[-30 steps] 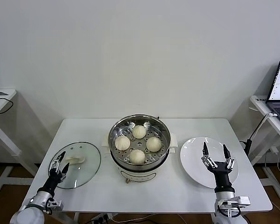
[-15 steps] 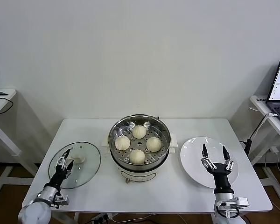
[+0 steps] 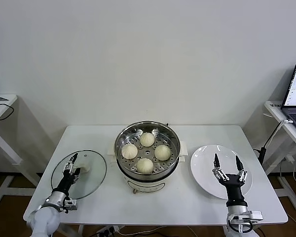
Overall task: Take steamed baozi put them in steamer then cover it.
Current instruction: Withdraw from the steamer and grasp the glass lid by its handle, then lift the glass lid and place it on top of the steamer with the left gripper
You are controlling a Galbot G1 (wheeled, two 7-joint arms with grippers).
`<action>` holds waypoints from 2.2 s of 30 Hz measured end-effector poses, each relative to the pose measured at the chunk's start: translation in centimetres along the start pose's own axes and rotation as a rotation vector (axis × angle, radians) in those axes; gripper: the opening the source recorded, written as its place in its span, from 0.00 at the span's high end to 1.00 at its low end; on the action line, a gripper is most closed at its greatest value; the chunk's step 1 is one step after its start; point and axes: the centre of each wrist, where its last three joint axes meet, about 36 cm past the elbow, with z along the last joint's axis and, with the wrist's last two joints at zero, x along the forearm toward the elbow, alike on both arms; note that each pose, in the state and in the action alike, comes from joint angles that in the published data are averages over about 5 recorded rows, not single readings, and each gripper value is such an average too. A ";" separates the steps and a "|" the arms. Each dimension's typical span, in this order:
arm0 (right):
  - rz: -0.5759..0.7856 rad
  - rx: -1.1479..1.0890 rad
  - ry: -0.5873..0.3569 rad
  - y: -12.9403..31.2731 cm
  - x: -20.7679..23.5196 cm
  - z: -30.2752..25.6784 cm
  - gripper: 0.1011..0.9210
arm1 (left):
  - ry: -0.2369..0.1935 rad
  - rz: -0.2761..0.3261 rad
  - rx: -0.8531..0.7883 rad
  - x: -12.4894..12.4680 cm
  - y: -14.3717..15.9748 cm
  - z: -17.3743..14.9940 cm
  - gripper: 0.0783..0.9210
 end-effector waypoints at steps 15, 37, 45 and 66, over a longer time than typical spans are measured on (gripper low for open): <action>-0.005 0.009 -0.003 0.1 0.3 0.5 0.12 | 0.025 -0.004 -0.006 -0.8 -1.4 -0.4 0.63; -0.008 0.015 -0.026 -0.1 -0.6 0.7 0.12 | 0.111 -0.137 -0.067 2.2 4.4 1.2 0.87; -0.007 0.017 -0.031 -0.2 -0.8 0.9 0.12 | 0.147 -0.227 -0.029 4.4 10.7 0.2 0.87; 0.025 0.032 -0.056 -0.9 -0.6 0.6 0.12 | 0.038 -0.338 0.154 2.8 22.2 -16.9 0.87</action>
